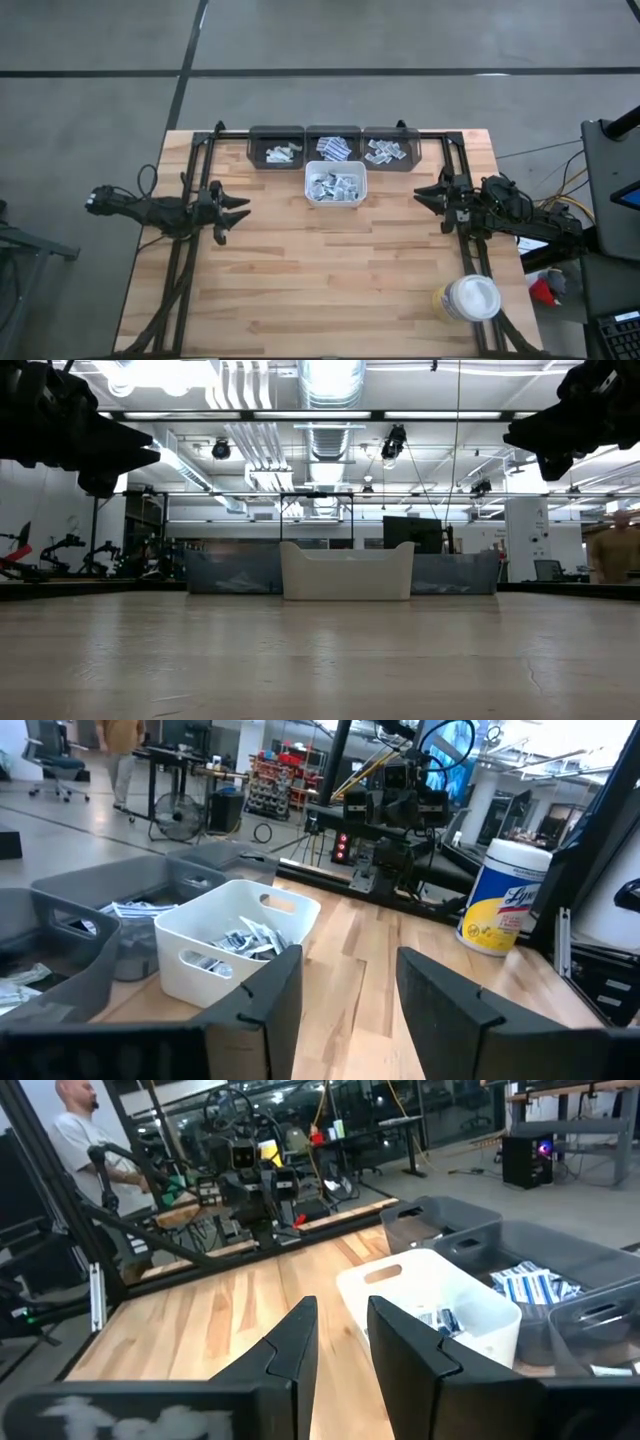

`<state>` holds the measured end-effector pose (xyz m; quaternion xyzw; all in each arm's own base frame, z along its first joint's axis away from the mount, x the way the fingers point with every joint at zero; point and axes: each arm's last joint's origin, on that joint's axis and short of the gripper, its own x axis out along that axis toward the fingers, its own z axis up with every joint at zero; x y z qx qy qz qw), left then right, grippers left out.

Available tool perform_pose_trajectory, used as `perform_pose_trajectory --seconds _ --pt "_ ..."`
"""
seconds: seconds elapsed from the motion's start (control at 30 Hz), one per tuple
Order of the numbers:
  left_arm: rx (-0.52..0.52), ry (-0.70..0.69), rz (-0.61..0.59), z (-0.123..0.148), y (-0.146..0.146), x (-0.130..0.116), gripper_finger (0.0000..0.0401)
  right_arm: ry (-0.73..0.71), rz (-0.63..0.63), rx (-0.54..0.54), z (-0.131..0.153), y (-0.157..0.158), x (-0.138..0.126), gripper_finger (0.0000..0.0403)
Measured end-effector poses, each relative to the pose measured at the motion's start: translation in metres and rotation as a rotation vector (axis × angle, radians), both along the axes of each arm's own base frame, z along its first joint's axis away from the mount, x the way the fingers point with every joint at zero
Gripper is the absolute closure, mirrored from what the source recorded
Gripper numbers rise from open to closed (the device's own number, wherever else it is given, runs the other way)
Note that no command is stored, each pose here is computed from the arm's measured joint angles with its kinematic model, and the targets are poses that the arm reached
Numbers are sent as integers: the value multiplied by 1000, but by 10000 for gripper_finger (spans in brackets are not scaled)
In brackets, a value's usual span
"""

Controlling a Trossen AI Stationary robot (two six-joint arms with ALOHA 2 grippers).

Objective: Pick & Place First Aid Supplies
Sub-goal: Return to Home Position

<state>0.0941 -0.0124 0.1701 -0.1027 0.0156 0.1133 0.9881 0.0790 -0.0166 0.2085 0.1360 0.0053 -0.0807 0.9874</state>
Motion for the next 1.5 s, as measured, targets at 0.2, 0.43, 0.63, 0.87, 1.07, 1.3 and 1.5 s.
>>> perform_pose_trajectory --seconds 0.2,0.43,0.63,0.87,1.07,1.3,1.5 --pt "0 1 -1 0 0 0 240 0 0 0 0 0 0 321" --pt "-1 0 0 0 0 0 240 0 1 0 0 0 0 335" --pt "-1 0 0 0 0 0 240 0 1 0 0 0 0 336" --pt "-1 0 -1 0 0 0 240 0 1 0 0 0 0 324" --pt "-1 0 -1 0 0 0 240 0 2 0 0 0 0 316" --pt "-1 0 0 0 0 0 240 0 2 0 0 0 0 317" --pt "-1 0 0 0 0 0 240 0 2 0 0 0 0 330"
